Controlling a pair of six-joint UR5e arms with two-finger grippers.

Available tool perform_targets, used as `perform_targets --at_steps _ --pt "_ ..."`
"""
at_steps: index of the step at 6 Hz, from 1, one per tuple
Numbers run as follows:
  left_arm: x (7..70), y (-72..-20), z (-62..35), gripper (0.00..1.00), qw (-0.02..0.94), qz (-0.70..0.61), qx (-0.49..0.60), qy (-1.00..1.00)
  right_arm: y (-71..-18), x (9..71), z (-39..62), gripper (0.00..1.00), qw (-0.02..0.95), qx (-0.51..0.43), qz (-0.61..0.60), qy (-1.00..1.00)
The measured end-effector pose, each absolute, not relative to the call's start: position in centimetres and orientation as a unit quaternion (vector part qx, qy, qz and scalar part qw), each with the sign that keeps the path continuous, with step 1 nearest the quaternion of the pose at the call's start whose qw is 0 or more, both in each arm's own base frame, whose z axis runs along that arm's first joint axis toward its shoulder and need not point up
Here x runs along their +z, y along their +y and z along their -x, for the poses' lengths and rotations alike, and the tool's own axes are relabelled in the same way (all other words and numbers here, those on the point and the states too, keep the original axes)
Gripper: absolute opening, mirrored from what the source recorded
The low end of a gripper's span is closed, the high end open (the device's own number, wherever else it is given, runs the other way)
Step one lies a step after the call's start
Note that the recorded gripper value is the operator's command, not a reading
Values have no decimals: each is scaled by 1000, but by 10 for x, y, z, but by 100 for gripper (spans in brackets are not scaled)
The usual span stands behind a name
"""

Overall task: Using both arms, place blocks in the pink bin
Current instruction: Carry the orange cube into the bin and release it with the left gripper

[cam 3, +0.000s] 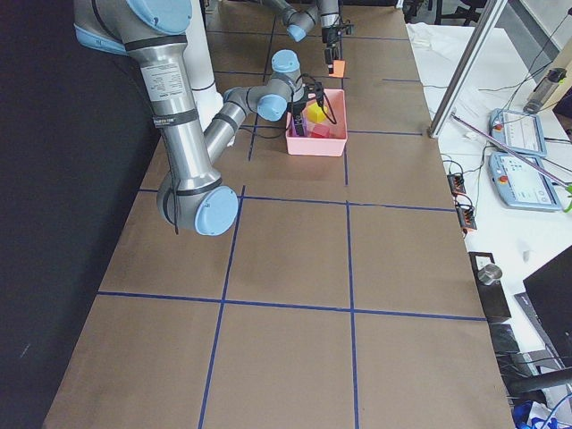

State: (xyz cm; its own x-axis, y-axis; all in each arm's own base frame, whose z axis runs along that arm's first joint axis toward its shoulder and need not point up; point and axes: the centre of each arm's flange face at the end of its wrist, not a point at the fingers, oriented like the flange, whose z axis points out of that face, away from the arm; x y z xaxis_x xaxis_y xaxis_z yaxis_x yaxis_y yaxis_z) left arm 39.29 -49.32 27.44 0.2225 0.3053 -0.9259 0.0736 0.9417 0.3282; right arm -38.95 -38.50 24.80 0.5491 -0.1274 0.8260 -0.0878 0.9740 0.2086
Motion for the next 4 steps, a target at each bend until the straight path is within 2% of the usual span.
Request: perform_targets --at_steps 1,2,3,4 --pt "247 -467 -414 51 753 -131 79 640 -385 250 389 100 873 -11 -113 -474" --pt "235 -447 -434 82 747 -117 85 649 -385 251 387 100 874 -10 -113 -473" --pt "232 -437 -447 99 747 -118 82 649 -385 252 387 100 874 -9 -113 -472" --pt "235 -436 -452 100 750 -129 72 644 -385 254 387 100 875 -8 -112 -471"
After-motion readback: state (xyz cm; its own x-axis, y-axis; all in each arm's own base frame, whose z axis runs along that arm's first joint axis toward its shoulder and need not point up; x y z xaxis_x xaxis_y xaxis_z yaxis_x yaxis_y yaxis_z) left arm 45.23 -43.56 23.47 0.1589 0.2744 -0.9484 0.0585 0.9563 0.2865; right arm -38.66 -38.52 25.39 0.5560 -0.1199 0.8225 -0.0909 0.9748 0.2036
